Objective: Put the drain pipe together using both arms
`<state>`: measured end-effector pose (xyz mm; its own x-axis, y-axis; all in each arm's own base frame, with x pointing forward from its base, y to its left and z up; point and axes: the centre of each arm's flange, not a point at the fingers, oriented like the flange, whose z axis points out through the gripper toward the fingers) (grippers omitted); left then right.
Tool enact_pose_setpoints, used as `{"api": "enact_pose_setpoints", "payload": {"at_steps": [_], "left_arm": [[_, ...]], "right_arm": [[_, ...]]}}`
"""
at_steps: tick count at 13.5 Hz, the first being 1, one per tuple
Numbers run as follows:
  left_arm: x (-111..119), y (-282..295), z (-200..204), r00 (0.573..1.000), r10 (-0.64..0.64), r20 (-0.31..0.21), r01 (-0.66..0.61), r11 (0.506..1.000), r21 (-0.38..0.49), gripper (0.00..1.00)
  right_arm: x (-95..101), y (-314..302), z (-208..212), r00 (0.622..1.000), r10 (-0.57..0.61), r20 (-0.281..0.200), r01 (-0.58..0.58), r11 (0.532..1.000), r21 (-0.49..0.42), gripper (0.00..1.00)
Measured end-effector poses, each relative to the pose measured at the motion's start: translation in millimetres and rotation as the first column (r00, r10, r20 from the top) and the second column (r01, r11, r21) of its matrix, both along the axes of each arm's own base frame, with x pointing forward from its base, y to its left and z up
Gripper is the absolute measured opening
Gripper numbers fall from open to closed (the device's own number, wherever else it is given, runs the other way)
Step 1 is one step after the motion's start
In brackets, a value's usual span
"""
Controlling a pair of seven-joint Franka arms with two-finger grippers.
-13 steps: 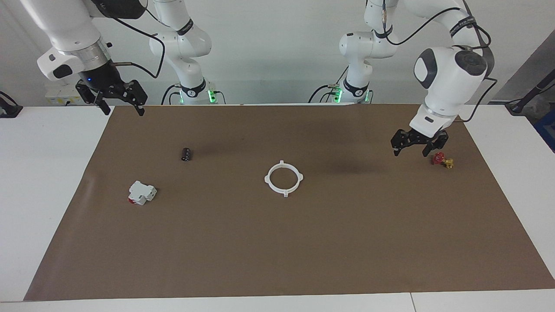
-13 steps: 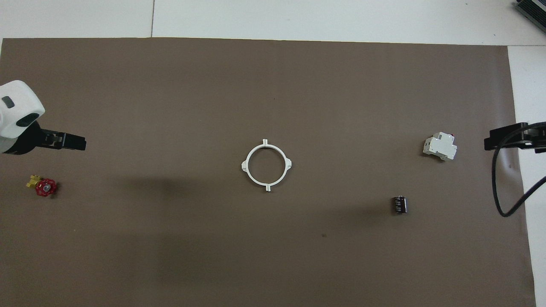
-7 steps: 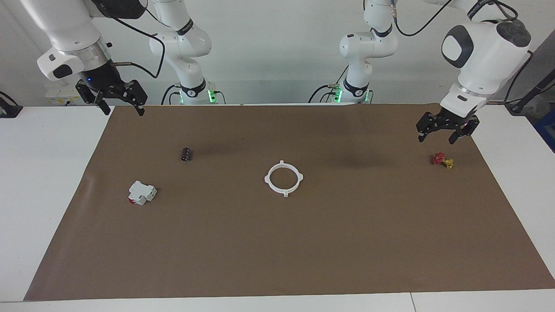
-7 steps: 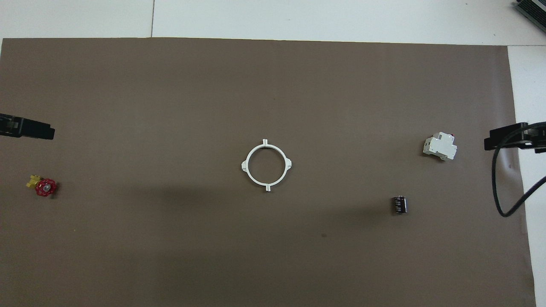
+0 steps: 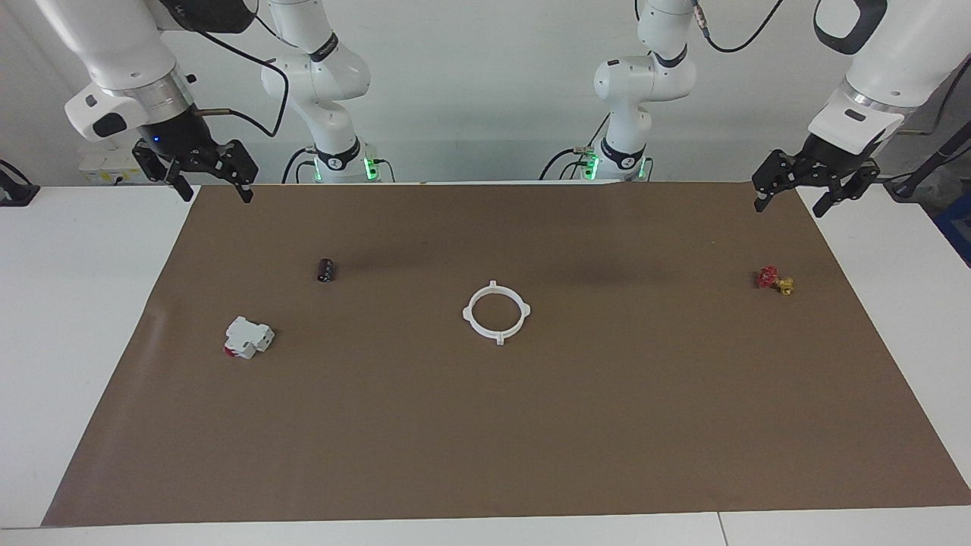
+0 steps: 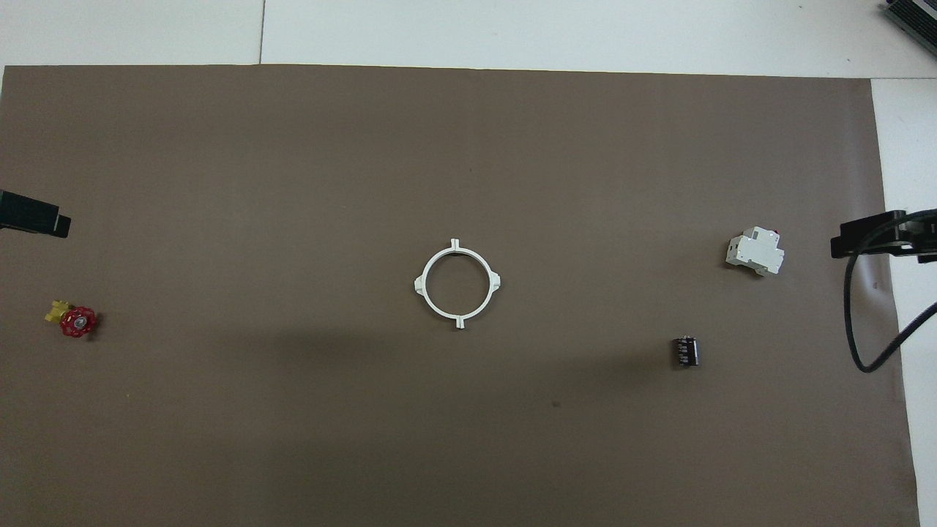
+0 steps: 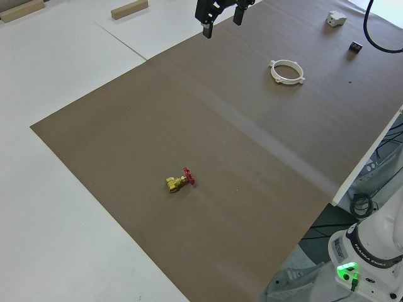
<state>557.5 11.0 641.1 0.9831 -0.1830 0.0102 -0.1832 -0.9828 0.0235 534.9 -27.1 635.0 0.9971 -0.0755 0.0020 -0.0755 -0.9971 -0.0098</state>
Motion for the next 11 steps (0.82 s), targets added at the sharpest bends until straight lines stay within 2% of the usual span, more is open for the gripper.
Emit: {"api": "enact_pose_setpoints", "payload": {"at_steps": [3, 11], "left_arm": [[-6.7, 0.0, -6.2, 0.999, 0.022, -0.025, -0.022, 1.000, -0.001, 1.00], [-9.2, 0.0, -9.7, 0.999, 0.026, -0.035, -0.026, 1.000, -0.001, 1.00]], "right_arm": [[0.0, 0.0, 0.0, 1.000, 0.000, 0.000, 0.000, 1.000, 0.000, 1.00], [0.0, 0.0, 0.0, 1.000, 0.000, 0.000, 0.000, 1.000, 0.000, 1.00]]}}
